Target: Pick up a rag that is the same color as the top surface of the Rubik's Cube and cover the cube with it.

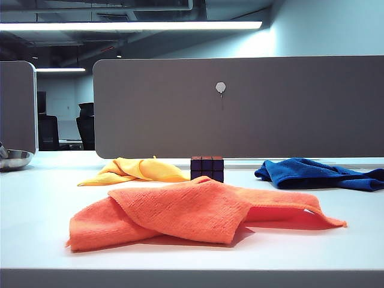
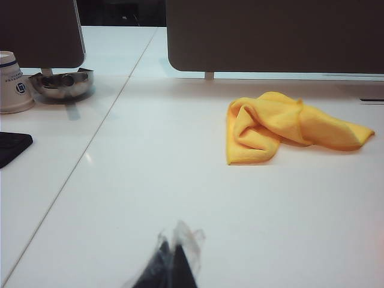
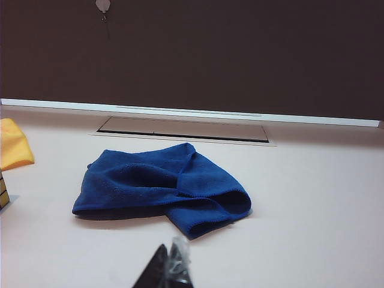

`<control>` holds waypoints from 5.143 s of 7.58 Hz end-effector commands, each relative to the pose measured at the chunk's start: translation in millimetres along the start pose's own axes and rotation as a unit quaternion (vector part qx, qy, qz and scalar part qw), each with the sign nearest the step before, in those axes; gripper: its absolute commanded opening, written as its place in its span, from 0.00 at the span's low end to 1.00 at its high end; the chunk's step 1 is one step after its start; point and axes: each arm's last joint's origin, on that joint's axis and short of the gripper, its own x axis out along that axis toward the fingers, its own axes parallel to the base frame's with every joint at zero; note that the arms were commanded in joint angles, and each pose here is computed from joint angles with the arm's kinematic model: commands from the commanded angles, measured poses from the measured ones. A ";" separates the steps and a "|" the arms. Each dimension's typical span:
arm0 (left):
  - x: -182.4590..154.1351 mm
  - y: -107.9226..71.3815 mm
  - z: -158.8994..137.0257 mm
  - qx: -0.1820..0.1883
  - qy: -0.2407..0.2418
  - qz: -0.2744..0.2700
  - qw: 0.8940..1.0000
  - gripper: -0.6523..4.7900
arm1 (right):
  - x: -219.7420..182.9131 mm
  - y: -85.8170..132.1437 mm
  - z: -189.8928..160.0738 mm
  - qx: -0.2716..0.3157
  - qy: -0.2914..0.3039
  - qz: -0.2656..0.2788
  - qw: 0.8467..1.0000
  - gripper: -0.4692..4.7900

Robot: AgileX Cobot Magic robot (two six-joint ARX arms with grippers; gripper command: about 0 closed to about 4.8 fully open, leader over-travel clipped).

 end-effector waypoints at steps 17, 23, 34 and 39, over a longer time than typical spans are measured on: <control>-31.0 -15.8 115.7 0.009 0.001 -0.276 0.961 0.11 | 6.7 8.9 133.5 0.025 0.139 0.242 0.960 0.08; -36.6 -22.6 115.7 -0.004 0.005 -0.420 0.907 0.11 | 57.6 113.1 89.7 -0.112 0.262 0.331 0.899 0.08; -31.4 -18.7 110.3 -0.009 0.021 -0.334 0.942 0.11 | 130.0 134.5 -25.5 -0.089 0.457 0.295 0.834 0.09; -31.4 -18.7 110.2 -0.009 0.021 -0.334 0.942 0.11 | 161.5 142.4 74.7 -0.038 0.210 0.306 0.928 0.08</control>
